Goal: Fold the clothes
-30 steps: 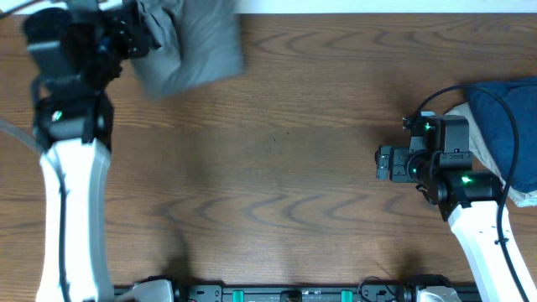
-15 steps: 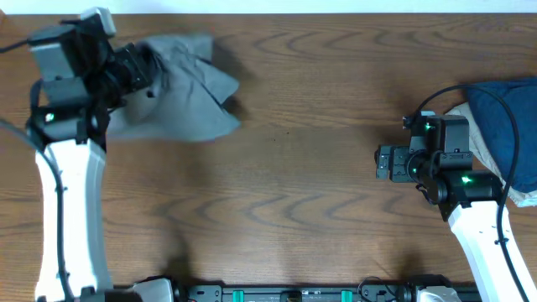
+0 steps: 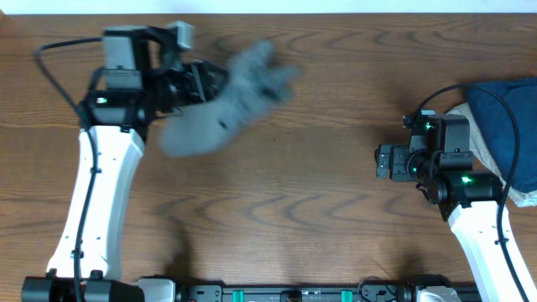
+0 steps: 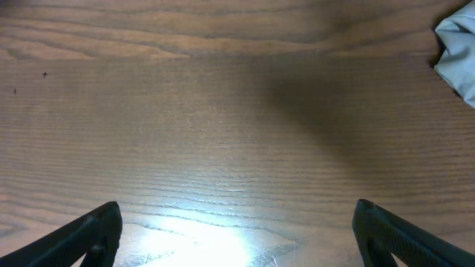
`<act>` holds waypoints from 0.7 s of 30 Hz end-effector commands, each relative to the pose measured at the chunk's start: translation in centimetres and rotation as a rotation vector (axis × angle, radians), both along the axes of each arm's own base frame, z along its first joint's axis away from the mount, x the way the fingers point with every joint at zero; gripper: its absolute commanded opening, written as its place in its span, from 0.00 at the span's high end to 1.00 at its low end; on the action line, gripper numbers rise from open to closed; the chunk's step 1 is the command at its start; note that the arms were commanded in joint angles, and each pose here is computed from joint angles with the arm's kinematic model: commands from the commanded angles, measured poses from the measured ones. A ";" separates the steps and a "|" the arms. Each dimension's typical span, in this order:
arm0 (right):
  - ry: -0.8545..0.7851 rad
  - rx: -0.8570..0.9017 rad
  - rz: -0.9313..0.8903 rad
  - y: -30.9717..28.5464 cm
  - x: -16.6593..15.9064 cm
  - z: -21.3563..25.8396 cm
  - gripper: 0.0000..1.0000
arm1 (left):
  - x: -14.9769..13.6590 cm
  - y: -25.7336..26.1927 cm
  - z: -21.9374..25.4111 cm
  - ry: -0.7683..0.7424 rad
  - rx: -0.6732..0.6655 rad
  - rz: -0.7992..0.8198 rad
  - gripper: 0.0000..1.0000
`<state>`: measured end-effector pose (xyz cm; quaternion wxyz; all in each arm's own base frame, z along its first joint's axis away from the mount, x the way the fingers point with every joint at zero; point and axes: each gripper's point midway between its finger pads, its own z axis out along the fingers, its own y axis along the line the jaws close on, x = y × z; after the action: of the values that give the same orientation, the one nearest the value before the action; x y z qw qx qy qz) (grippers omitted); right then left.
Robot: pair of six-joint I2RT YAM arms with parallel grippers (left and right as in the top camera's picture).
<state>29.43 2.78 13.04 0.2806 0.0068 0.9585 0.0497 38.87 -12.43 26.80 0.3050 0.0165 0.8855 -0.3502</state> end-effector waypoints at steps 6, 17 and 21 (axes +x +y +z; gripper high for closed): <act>-0.018 -0.001 -0.024 -0.5 0.5 0.7 0.01 | -0.2 0.4 -1.1 -0.038 0.146 -0.036 0.36; -0.015 0.007 -0.034 -0.5 0.5 0.7 0.01 | 5.3 5.6 -8.7 0.038 0.444 0.175 0.28; -0.011 0.007 -0.034 -0.5 0.4 0.6 0.01 | 6.8 5.3 -13.1 0.089 0.472 0.133 0.28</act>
<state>29.40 2.73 13.03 0.2799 0.0104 0.9587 0.0491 44.68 -7.61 16.27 0.2914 0.0006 0.9463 -0.1399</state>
